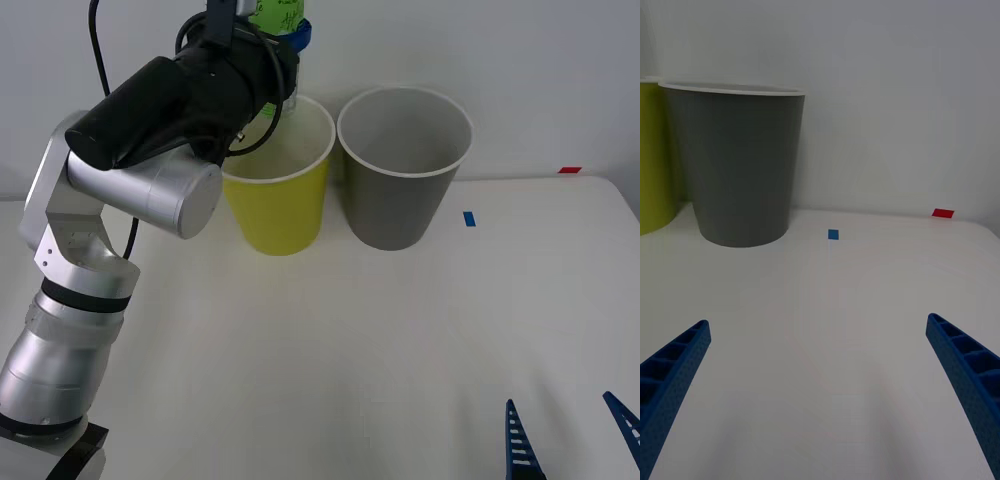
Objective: Put cans in the gray bin and PET bottles in the light green bin.
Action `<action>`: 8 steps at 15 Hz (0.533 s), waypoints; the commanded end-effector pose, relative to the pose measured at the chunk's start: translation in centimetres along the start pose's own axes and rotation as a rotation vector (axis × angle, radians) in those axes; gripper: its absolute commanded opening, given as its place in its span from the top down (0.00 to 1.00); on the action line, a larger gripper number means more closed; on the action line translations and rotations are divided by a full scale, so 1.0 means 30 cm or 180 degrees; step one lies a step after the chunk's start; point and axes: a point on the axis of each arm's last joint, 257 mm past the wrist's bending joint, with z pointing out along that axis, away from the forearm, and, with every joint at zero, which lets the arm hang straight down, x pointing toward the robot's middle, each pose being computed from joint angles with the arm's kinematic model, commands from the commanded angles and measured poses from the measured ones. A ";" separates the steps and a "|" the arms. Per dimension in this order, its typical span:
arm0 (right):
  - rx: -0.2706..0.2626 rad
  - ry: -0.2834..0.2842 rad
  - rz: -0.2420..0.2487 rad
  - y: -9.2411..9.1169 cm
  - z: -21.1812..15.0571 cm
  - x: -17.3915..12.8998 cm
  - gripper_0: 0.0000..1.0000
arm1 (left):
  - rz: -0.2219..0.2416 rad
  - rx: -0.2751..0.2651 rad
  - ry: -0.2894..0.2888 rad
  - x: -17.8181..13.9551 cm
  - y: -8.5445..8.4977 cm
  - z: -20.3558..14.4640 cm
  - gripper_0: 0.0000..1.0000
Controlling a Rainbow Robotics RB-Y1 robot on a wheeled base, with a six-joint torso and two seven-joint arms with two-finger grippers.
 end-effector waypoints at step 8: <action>0.0000 0.0000 0.0000 0.000 0.000 0.000 0.00 | -0.0119 -0.0001 0.0014 0.007 0.002 0.001 0.00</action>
